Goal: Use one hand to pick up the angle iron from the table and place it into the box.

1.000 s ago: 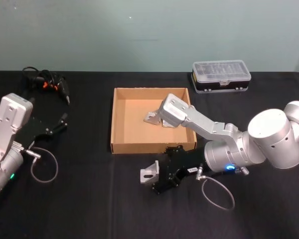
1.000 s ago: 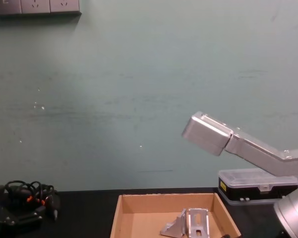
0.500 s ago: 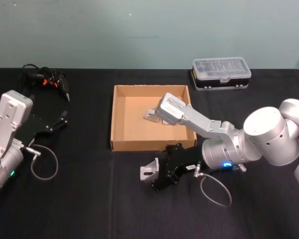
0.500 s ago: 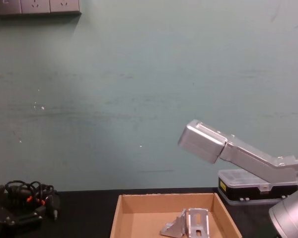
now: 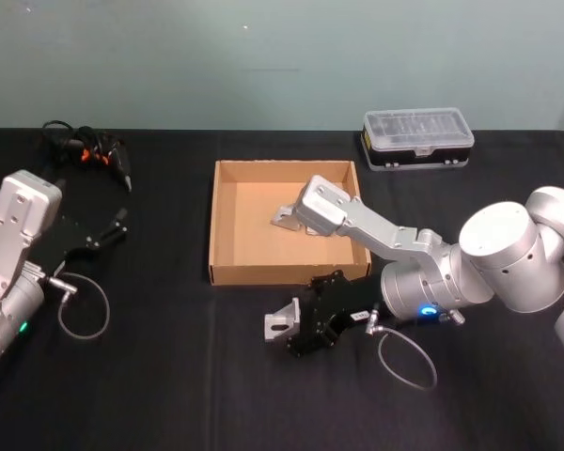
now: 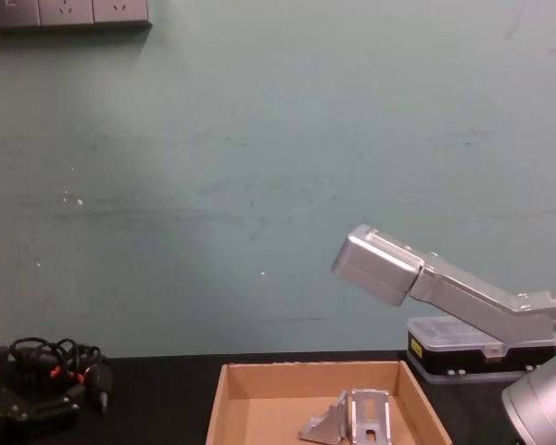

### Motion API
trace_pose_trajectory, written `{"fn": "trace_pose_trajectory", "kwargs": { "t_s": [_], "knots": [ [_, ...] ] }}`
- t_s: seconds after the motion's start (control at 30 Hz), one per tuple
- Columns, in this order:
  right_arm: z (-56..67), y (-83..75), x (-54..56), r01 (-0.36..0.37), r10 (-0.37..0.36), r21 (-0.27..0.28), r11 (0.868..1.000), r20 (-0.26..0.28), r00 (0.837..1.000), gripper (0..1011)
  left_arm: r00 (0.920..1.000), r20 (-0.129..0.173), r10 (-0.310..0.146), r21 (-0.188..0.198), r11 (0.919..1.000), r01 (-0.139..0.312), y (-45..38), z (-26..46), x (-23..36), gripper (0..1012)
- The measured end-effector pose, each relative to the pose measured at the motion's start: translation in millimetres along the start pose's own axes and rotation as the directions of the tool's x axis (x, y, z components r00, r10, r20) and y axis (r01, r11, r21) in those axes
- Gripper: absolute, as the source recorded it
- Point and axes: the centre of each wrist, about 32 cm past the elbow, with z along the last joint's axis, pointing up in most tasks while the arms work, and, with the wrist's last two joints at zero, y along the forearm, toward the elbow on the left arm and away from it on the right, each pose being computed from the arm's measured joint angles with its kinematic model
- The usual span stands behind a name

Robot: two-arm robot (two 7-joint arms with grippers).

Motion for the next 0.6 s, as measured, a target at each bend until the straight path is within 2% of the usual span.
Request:
{"fn": "trace_pose_trajectory", "kwargs": {
  "t_s": [0.47, 0.6],
  "knots": [
    [0.0, -0.5, -0.1, 0.0, 0.0, 0.001, 1.0, 0.0, 1.0, 457, 1.0, 0.0, 0.0, 0.0, 1.0, 0.0, 0.0, 0.0, 0.0, 1011],
    [0.1, -0.6, -0.1, 0.0, 0.0, 0.001, 1.0, 0.0, 1.0, 451, 1.0, 0.0, 0.0, 0.0, 1.0, 0.0, 0.0, 0.0, 0.0, 1011]
  ]
}}
